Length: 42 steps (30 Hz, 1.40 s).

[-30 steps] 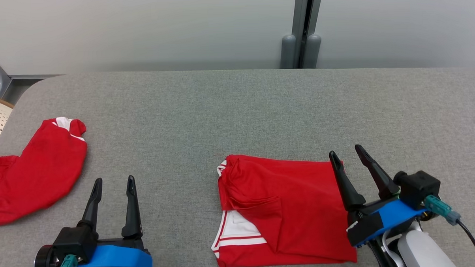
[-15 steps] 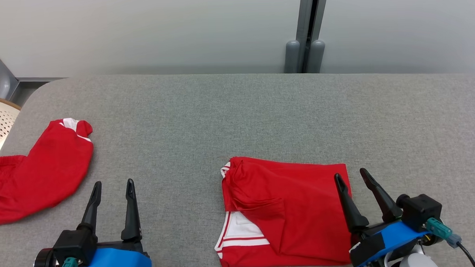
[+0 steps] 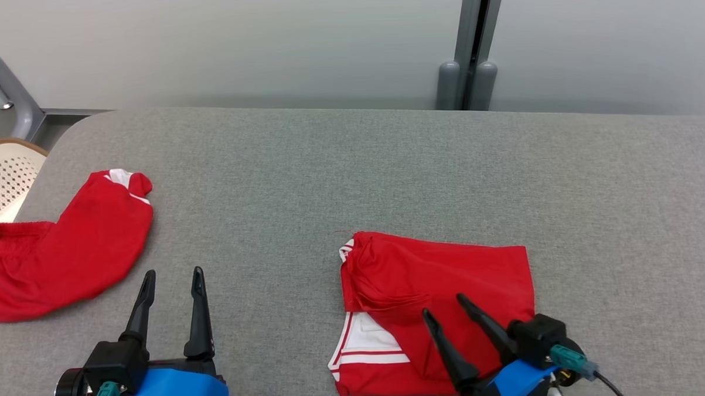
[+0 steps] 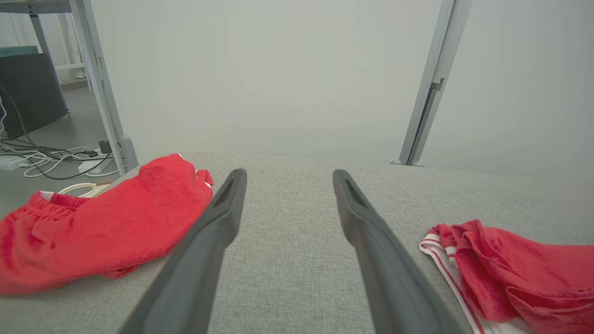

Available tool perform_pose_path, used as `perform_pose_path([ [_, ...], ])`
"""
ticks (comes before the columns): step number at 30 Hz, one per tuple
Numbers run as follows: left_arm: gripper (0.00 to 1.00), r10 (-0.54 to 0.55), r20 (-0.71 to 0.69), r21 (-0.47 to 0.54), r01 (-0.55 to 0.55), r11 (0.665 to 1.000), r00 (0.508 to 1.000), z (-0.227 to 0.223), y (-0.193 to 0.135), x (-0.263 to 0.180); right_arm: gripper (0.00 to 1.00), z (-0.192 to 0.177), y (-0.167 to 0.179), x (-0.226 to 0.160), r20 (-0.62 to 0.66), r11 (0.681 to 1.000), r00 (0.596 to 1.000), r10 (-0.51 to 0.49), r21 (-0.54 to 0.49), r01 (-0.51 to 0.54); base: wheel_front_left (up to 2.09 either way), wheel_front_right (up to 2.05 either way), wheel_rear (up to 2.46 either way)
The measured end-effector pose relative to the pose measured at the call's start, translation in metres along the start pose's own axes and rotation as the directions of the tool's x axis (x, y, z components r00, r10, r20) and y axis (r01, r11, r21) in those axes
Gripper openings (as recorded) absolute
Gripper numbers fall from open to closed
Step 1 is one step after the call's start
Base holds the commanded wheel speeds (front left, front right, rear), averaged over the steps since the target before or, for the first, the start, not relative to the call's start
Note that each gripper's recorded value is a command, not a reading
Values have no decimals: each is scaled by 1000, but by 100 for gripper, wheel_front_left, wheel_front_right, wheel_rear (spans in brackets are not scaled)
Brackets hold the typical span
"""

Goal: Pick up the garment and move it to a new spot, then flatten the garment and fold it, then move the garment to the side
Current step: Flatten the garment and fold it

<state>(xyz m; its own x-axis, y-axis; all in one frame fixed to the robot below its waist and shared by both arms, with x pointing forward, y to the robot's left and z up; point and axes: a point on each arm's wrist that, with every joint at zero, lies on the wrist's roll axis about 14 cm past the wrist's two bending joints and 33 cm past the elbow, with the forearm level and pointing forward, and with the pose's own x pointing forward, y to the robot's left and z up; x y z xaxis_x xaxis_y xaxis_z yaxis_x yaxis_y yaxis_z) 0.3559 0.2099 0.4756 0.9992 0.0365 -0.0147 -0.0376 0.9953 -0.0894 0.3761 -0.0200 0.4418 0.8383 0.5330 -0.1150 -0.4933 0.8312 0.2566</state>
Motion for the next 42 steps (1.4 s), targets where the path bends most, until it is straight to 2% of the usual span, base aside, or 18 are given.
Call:
perform_pose_path([
  [5, 100, 10, -1, 0, -10, 1000, 1000, 0, 3, -3, 100, -17, 14, 8, -67, 999, 997, 48, -1, -48, 0, 0, 0],
  [18, 100, 35, -16, 2, -35, 999, 999, -4, 11, -7, 100, -37, 20, 27, -146, 997, 987, 74, 46, -69, 0, 0, 0],
  [19, 100, 37, -17, 0, -37, 999, 999, -4, 11, -7, 49, -35, 23, 29, -142, 996, 986, 83, 48, -76, 0, 0, 0],
  [20, 100, 38, -18, -1, -38, 999, 999, -5, 11, -7, 49, -34, 26, 31, -138, 995, 986, 92, 49, -86, 0, 0, 0],
  [21, 100, 40, -19, -2, -40, 999, 999, -5, 12, -7, 9, -32, 29, 33, -132, 994, 986, 101, 50, -95, 0, 0, 0],
  [22, 100, 41, -19, -2, -41, 999, 999, -5, 12, -7, 9, -31, 31, 33, -127, 994, 986, 107, 52, -101, 0, 0, 0],
  [23, 100, 42, -19, -2, -42, 999, 999, -5, 12, -7, 0, -30, 32, 34, -123, 993, 986, 111, 52, -106, 0, 0, 0],
  [31, 100, 42, -16, -4, -42, 999, 999, -4, 12, -7, 0, -24, 47, 31, -99, 987, 982, 159, 50, -154, 0, 0, 0],
  [38, 100, 40, -17, -4, -40, 999, 999, -5, 12, -7, 0, -34, 68, 22, -125, 975, 967, 220, 55, -215, 0, 0, 0],
  [39, 100, 40, -19, -4, -40, 999, 999, -5, 12, -7, 23, -36, 69, 22, -132, 974, 966, 225, 57, -219, 0, 0, 0],
  [40, 100, 40, -20, -5, -40, 999, 999, -5, 12, -7, 93, -40, 70, 20, -142, 973, 963, 229, 60, -223, 0, 0, 0],
  [41, 100, 41, -20, -4, -41, 999, 999, -6, 12, -7, 100, -44, 71, 19, -155, 972, 960, 233, 64, -226, 0, 0, 0],
  [42, 100, 42, -21, -4, -42, 999, 999, -6, 12, -6, 100, -46, 73, 18, -161, 971, 958, 237, 68, -228, 0, 0, 0],
])
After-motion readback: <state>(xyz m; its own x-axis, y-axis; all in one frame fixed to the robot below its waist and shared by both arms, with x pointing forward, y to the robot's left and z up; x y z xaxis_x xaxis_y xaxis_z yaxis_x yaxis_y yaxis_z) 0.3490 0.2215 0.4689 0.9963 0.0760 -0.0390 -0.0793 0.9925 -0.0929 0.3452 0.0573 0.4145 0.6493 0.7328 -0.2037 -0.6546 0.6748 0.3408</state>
